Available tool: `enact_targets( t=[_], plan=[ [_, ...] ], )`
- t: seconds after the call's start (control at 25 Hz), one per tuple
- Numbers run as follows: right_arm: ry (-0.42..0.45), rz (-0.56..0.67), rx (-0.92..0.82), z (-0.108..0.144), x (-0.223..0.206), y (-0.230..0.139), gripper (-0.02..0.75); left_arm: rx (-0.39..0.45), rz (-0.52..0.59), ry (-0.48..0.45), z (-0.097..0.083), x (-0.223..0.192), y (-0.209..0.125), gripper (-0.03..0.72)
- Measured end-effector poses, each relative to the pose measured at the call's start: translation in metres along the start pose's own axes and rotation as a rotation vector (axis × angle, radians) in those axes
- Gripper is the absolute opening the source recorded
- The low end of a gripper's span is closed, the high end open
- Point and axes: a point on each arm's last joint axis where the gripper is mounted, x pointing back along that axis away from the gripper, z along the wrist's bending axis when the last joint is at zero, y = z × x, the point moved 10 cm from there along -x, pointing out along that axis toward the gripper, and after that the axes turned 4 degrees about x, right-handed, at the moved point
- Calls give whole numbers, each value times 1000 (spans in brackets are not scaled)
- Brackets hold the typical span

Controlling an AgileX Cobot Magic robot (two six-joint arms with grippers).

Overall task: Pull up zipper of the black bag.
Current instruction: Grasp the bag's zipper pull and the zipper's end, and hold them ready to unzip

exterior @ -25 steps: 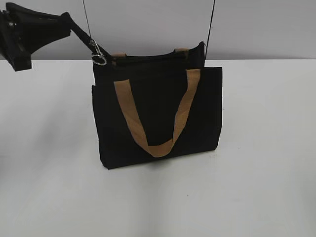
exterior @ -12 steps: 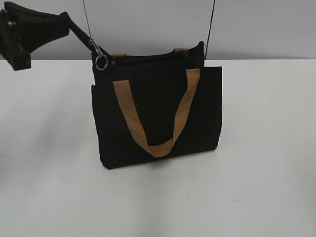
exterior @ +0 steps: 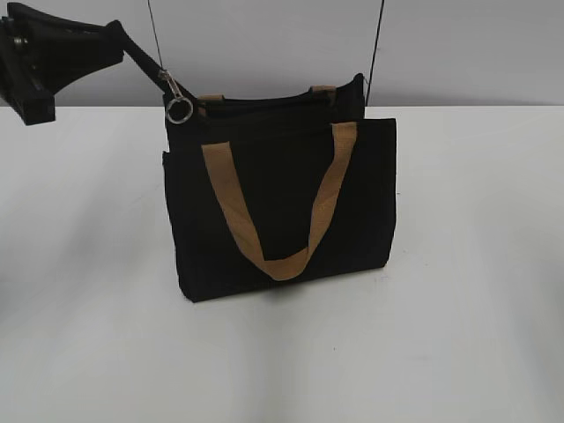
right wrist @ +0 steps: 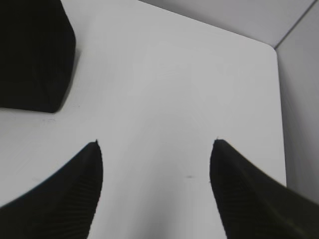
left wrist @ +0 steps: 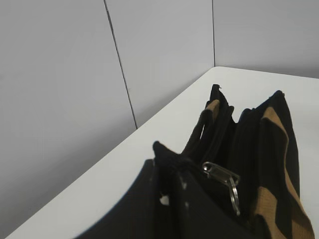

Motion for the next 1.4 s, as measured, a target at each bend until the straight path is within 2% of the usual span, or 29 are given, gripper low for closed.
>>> enact_targets(
  t=[0.16, 0.28, 0.4, 0.48, 0.64, 0.76, 0.88, 1.04, 1.2, 1.4],
  plan=[
    [95, -26, 82, 2, -23, 29, 511, 0, 0, 0, 0, 0, 0, 29],
    [209, -63, 112, 18, -46, 53, 508, 1, -1, 1, 0, 0, 0, 29],
    [321, -90, 159, 47, -68, 71, 508, 1, -1, 1, 0, 0, 0, 28],
    [395, -104, 195, 75, -86, 82, 508, 1, -1, 1, 0, 0, 0, 28],
    [478, -159, 211, 131, -120, 103, 508, 1, -1, 1, 0, 0, 0, 28],
    [505, -210, 188, 167, -134, 114, 508, 1, -1, 1, 0, 0, 0, 28],
    [492, -262, 177, 194, -147, 123, 508, 1, -1, 1, 0, 0, 0, 28],
    [467, -273, 178, 223, -171, 118, 508, 1, -1, 1, 0, 0, 0, 28],
    [448, -261, 191, 240, -193, 112, 508, 1, -1, 1, 0, 0, 0, 28],
    [457, -290, 158, 253, -206, 139, 508, 1, -1, 1, 0, 0, 0, 28]
  ],
)
